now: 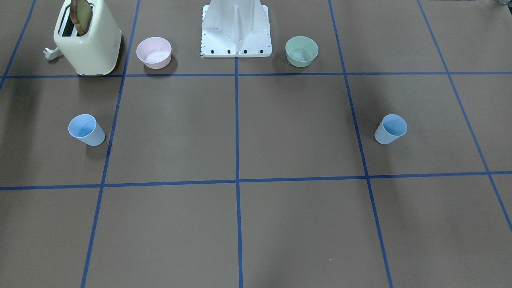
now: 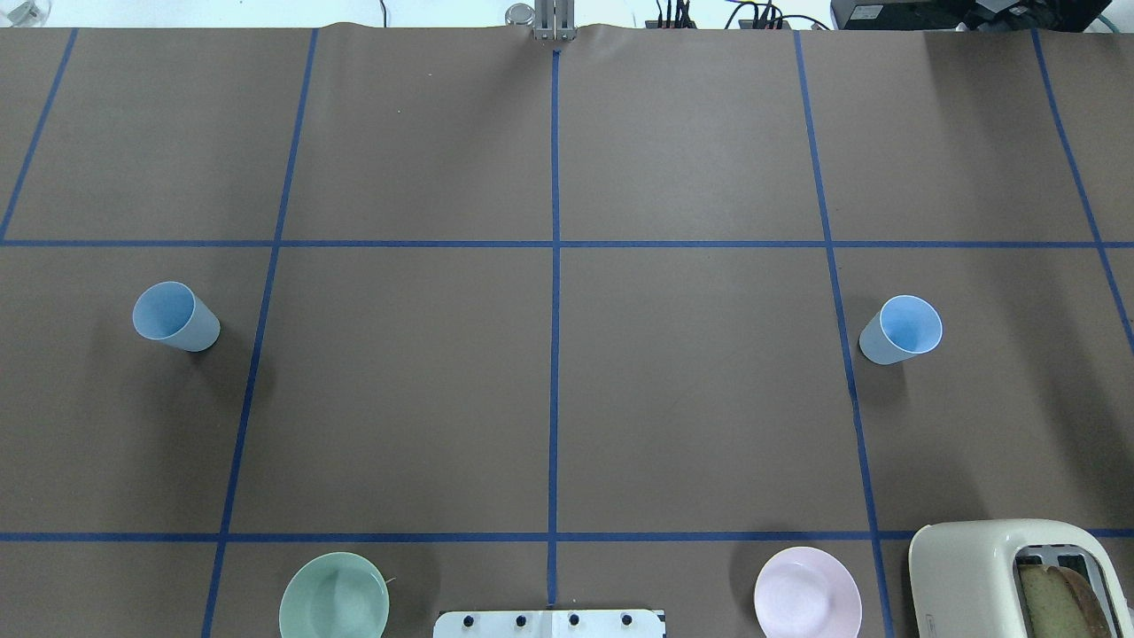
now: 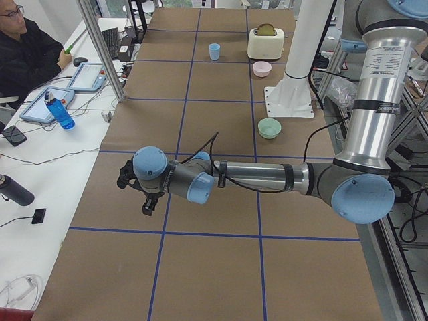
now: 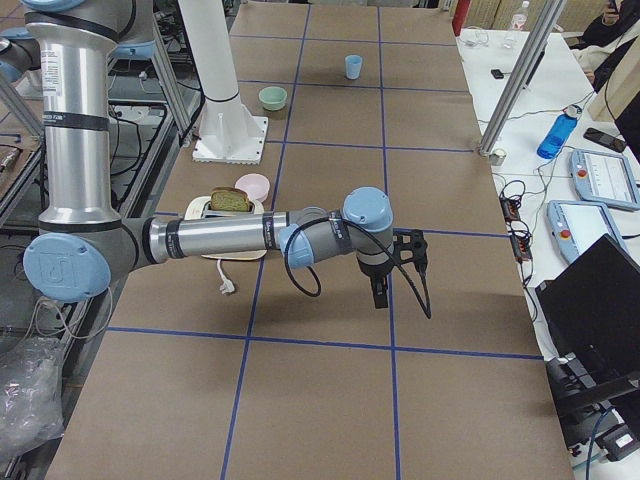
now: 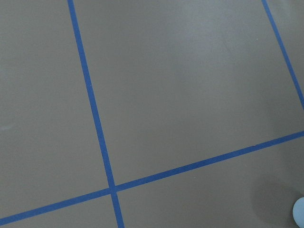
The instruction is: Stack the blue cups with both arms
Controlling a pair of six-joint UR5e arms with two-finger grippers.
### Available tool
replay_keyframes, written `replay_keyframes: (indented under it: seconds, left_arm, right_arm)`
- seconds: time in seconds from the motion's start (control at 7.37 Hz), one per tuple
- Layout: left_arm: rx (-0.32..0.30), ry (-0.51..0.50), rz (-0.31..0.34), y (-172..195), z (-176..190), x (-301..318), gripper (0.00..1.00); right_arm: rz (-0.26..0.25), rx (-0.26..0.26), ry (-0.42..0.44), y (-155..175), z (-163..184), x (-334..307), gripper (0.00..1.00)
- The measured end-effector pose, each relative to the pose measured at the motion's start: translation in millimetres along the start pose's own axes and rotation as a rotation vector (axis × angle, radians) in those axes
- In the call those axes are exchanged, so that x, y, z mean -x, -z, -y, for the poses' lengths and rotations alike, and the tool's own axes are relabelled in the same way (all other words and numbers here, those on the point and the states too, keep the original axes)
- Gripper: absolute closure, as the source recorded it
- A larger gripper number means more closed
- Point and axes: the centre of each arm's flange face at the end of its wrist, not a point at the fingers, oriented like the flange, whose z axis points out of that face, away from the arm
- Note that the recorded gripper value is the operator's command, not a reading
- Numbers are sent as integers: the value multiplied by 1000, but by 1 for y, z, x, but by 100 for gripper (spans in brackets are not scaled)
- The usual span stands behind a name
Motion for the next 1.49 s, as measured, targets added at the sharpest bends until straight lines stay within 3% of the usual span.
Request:
replay_keyframes:
  seconds: [0.54,1.09,1.49]
  left_arm:
    - [5,74,0,-9,13,-30,3]
    - [26,136,42,-94,18,-130,3]
    - [5,180,0,-129,-5,-180,3]
  right_arm:
    - [18,11,-20,-3,6,23,0]
    - [32,12,-41,-6,18,48,0]
    - [36,11,-38,-5,19,52,0]
